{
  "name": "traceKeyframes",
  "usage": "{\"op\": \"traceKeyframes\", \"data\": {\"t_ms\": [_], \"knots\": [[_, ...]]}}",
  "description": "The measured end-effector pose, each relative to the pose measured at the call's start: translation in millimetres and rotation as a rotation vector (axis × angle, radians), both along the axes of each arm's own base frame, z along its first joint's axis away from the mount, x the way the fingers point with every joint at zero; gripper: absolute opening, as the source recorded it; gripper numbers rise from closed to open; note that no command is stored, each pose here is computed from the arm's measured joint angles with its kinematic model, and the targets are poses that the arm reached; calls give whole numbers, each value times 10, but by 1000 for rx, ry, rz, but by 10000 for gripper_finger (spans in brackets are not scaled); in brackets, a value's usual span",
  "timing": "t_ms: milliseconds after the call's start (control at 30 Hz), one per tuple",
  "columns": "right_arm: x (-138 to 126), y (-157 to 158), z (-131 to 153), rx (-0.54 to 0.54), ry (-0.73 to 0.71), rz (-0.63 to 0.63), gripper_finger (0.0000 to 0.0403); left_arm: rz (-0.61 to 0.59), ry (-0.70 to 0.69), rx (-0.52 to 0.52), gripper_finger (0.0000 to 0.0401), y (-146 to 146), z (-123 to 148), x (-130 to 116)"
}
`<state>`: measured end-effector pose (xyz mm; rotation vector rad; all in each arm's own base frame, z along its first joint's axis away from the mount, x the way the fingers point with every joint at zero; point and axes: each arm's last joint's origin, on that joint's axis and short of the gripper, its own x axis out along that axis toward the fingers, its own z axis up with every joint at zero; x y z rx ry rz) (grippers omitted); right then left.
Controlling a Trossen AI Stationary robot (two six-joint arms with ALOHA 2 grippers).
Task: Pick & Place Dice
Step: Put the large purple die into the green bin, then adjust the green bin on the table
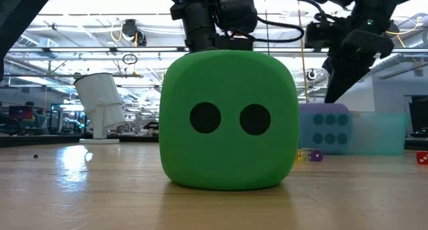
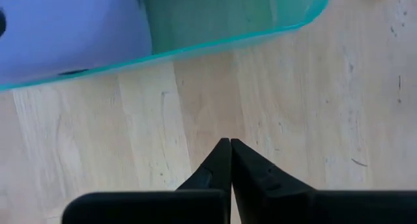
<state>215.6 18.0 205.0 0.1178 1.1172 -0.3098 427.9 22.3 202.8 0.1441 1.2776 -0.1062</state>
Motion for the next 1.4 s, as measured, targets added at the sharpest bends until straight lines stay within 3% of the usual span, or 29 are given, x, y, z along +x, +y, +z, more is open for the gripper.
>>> {"op": "traceKeyframes", "data": {"t_ms": [200, 433, 600, 1000, 1167, 1400], "knots": [[-63, 52, 257, -56, -198, 36, 0, -51, -54, 35, 4, -113, 210, -50], [-291, 16, 508, -105, -323, -60, 0, -78, -162, 55, 2, -193, 510, -224], [-538, -39, 477, -130, -226, -236, 0, -82, -256, 58, 2, -206, 534, -481], [-886, -114, 237, -147, 76, -598, 0, -151, -502, -49, 2, -363, 567, -1073], [-935, -135, -52, -99, 145, -624, 0, -239, -515, -103, 2, -595, 629, -1156], [-851, -162, -448, 15, 69, -526, 0, -299, -501, -132, 8, -835, 623, -1201]]}}
